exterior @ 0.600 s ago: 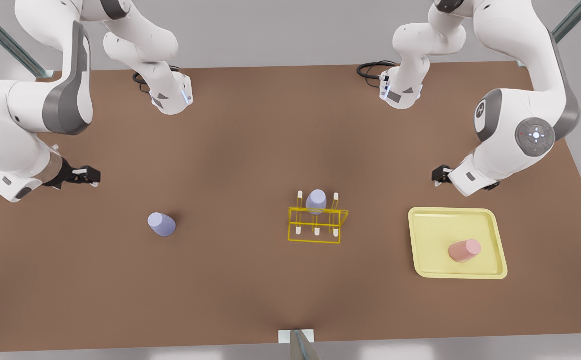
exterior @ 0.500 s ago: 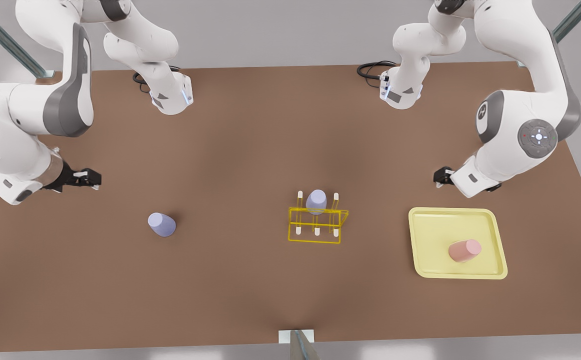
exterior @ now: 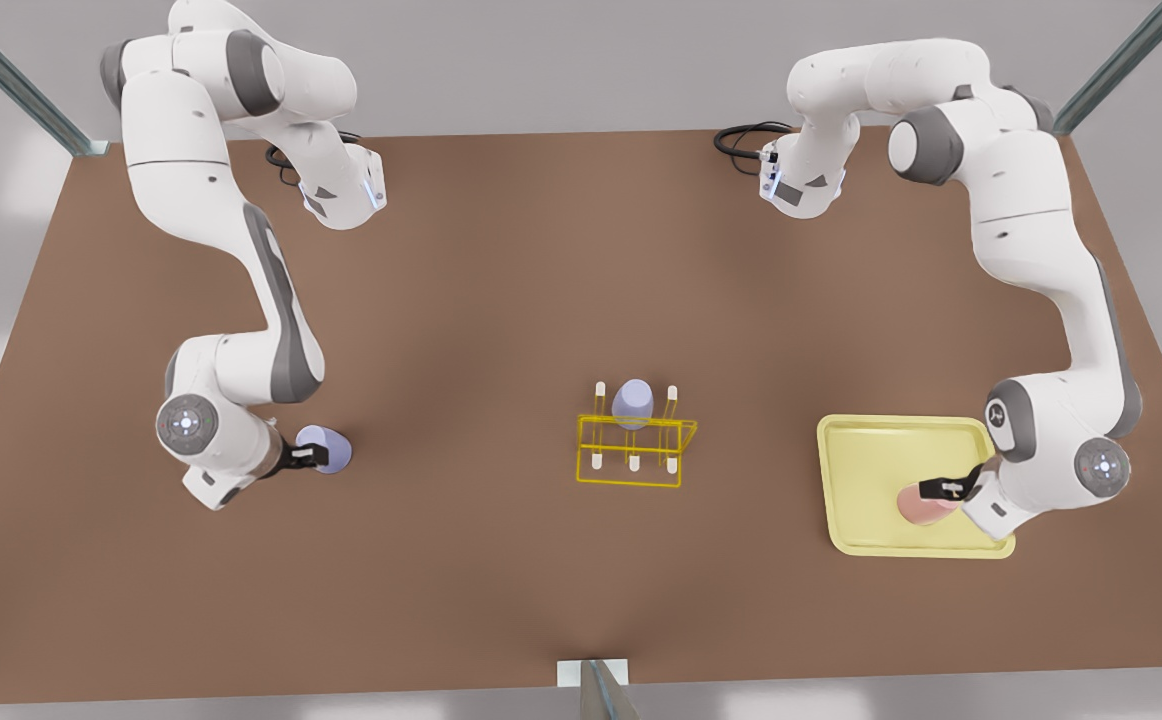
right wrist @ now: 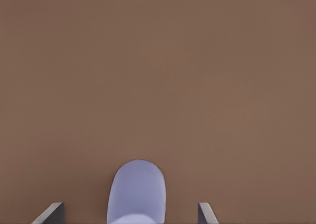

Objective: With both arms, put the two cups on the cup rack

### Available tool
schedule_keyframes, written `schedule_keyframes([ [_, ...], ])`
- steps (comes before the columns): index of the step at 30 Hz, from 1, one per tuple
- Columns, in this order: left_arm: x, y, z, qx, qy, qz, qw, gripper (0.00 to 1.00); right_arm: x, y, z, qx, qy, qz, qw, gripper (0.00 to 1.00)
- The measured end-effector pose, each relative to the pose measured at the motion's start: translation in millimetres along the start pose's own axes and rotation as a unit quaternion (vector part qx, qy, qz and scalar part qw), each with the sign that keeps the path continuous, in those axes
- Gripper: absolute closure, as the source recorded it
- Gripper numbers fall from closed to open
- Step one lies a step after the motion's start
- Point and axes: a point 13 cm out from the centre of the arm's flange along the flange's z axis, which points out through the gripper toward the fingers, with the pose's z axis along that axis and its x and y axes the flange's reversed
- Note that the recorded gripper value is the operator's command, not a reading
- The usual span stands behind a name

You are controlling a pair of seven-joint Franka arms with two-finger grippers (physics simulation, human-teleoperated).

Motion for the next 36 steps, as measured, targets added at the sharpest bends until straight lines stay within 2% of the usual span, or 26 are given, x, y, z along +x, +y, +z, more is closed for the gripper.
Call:
schedule_keyframes([
  [6, -10.8, 3.2, 32.8, -0.002, -0.015, 0.013, 1.0, 0.0, 11.3, -6.0, 26.1, -0.01, -0.017, 0.03, 0.999, 0.0],
  [21, 5.3, 14.6, 58.9, -0.007, -0.013, 0.023, 1.0, 0.0, 43.6, 7.0, 76.4, -0.02, -0.04, 0.049, 0.998, 0.0],
  [23, 5.7, 13.6, 60.8, -0.007, -0.012, 0.025, 1.0, 0.07, 46.0, 7.6, 83.1, -0.02, -0.038, 0.05, 0.998, 0.0],
  [36, 5.1, 10.1, 66.1, -0.008, -0.01, 0.034, 0.999, 0.11, 57.3, 9.1, 107.0, -0.02, -0.039, 0.048, 0.998, 0.0],
])
